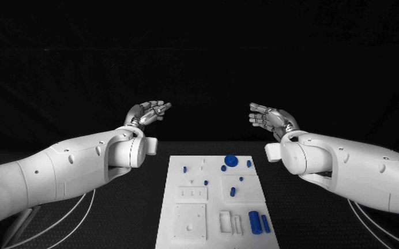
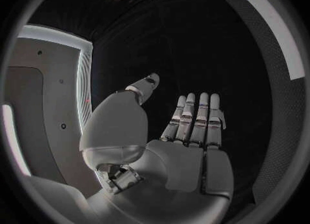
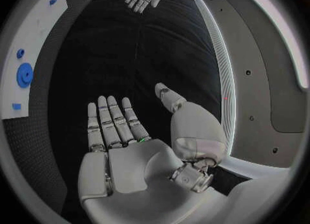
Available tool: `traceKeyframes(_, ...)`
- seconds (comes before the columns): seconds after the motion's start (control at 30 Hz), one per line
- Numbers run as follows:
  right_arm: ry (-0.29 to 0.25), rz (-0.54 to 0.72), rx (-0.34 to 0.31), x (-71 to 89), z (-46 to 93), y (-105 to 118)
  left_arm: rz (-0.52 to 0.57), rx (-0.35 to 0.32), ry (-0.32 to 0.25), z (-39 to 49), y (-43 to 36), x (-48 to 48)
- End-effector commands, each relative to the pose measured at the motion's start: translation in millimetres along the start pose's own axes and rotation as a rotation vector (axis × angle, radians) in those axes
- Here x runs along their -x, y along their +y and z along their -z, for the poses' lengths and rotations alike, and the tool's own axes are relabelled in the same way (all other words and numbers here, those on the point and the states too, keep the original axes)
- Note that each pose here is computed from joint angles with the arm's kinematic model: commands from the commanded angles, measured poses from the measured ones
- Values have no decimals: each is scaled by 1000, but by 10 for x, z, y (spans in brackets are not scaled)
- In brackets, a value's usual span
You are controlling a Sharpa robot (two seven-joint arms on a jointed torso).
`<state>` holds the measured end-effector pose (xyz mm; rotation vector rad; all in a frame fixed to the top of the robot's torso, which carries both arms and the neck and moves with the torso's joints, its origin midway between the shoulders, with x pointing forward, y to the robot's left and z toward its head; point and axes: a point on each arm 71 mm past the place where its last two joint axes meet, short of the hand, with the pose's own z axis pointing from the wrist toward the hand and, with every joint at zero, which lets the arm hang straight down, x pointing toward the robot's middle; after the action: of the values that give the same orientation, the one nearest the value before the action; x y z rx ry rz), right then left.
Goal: Assemble the parts on the task board
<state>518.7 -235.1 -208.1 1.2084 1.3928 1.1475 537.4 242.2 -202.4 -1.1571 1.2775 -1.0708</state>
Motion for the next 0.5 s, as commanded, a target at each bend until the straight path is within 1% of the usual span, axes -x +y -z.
traceKeyframes(0.03, 164, -7, -121, -37, -55, -23, 29, 68, 79, -65, -2, -19)
traceKeyframes(0.1, 177, 2, -137, -2, -84, -3, 26, 70, 79, -85, -13, -3)
traceKeyframes(0.27, 190, 11, -153, 35, -112, 19, 26, 70, 79, -87, -15, -1)
traceKeyframes(0.3, 188, 196, -74, 71, -163, 59, 35, 75, 103, -83, -10, -4)
traceKeyframes(0.43, 186, 345, -14, 88, -211, 84, 38, 75, 125, -67, -8, 5)
traceKeyframes(0.5, 195, 450, 29, 87, -237, 99, 36, 79, 132, -48, -5, 20)
